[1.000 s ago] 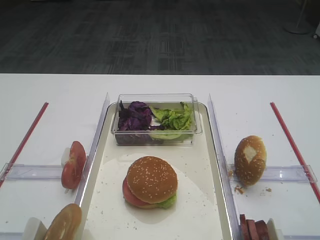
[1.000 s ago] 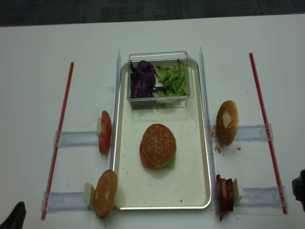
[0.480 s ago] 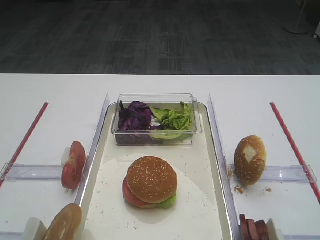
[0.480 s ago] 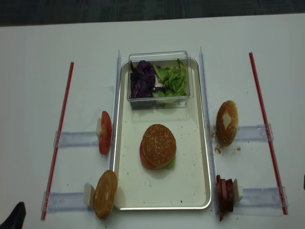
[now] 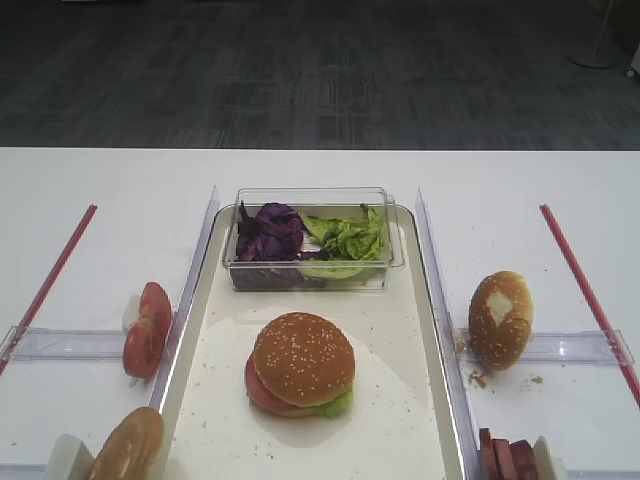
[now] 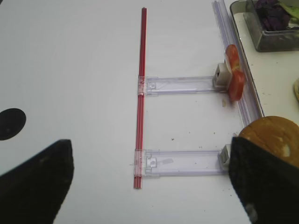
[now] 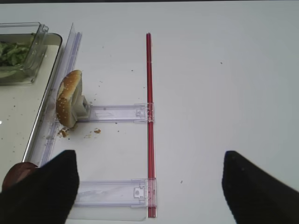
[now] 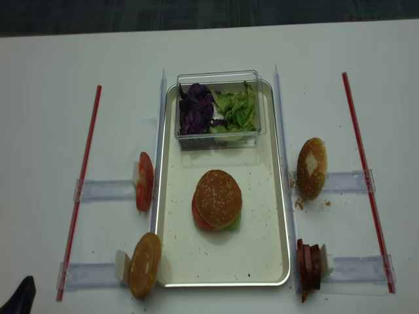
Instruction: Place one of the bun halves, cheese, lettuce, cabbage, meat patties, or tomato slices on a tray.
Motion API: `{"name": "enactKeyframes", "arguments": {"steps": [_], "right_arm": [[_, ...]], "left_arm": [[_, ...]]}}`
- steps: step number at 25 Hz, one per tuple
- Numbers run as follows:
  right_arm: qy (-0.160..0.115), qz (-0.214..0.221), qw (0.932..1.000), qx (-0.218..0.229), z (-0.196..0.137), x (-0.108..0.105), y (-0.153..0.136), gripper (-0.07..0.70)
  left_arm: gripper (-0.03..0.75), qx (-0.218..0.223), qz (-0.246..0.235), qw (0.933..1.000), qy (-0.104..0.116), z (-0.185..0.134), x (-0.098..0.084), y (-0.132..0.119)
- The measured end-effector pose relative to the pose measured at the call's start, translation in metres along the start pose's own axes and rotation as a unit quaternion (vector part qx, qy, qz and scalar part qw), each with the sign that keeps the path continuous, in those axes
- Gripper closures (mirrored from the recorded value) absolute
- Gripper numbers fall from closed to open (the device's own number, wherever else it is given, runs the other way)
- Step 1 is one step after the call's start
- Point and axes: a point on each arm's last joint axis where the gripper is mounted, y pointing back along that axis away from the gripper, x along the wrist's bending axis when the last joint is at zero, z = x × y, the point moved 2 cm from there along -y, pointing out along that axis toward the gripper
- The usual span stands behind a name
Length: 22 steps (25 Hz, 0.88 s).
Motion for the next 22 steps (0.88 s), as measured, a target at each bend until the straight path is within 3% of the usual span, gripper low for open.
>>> {"name": "enactKeyframes", "arguments": {"steps": [22], "right_arm": [[0.002, -0.003, 1.0, -0.002, -0.0013, -0.0007, 0.0012, -0.003]], "left_arm": [[0.097, 0.0, 0.0, 1.0, 0.0, 0.0, 0.0, 0.0]]}}
